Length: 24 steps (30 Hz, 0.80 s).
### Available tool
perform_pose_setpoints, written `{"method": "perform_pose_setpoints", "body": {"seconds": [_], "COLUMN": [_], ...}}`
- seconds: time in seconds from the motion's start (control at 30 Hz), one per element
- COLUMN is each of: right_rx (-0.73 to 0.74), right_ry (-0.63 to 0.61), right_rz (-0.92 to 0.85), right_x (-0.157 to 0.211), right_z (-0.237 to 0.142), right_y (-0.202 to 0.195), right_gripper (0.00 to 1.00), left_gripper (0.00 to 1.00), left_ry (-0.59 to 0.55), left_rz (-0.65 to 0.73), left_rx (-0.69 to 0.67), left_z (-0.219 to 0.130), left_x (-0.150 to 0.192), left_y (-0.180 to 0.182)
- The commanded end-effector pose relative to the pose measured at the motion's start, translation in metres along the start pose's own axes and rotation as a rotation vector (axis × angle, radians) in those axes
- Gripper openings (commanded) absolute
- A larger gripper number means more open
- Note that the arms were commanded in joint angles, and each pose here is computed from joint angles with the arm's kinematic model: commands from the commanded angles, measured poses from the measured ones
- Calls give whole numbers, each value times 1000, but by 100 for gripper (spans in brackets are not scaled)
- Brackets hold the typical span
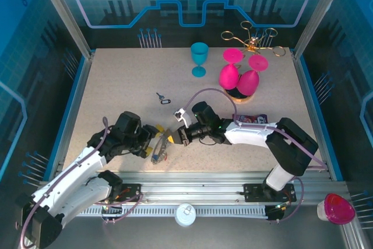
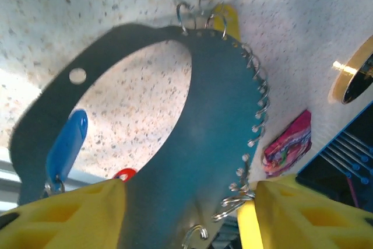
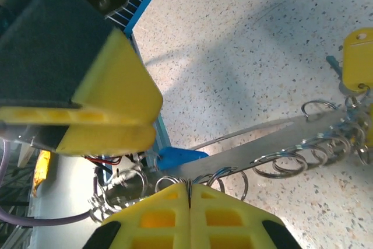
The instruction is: Put the keys on the keyring
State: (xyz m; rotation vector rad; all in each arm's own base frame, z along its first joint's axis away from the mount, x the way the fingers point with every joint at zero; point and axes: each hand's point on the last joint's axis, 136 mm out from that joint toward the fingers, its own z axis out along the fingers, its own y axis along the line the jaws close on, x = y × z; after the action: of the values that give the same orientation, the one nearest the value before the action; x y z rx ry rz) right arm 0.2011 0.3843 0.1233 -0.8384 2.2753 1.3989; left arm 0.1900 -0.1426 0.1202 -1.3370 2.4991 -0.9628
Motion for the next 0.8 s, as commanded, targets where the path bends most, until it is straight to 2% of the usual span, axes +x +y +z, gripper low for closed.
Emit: {"method": "perform_pose_setpoints", "body": {"seconds": [0.0, 0.1, 0.23, 0.47, 0.6, 0.77], "right_rx": [37, 39, 82, 100, 75, 53], "right_ry": [-8, 5, 84, 197, 156, 134], "right_rz": [-74, -164, -327, -624, -713, -773], "right_x": [-6, -7, 5, 20, 11, 0], "right_z": [-13, -22, -41, -71, -76, -78], "right_y": [3, 5, -2, -9, -2, 2], "right_gripper": [0, 0, 0, 0, 0, 0], "left_gripper": [78, 84, 85, 77, 73, 67], "left_ry": [-127, -181, -214, -198, -243, -349], "left_rz": [169, 294, 405, 619, 772, 1041], "left_rx": [70, 133, 147, 182, 235, 344], "left_z": [-11, -13, -3, 16, 6, -16], "left_x": [-19, -26, -32, -29, -28, -23], "left_y": [-18, -36, -52, -79, -99, -118]}}
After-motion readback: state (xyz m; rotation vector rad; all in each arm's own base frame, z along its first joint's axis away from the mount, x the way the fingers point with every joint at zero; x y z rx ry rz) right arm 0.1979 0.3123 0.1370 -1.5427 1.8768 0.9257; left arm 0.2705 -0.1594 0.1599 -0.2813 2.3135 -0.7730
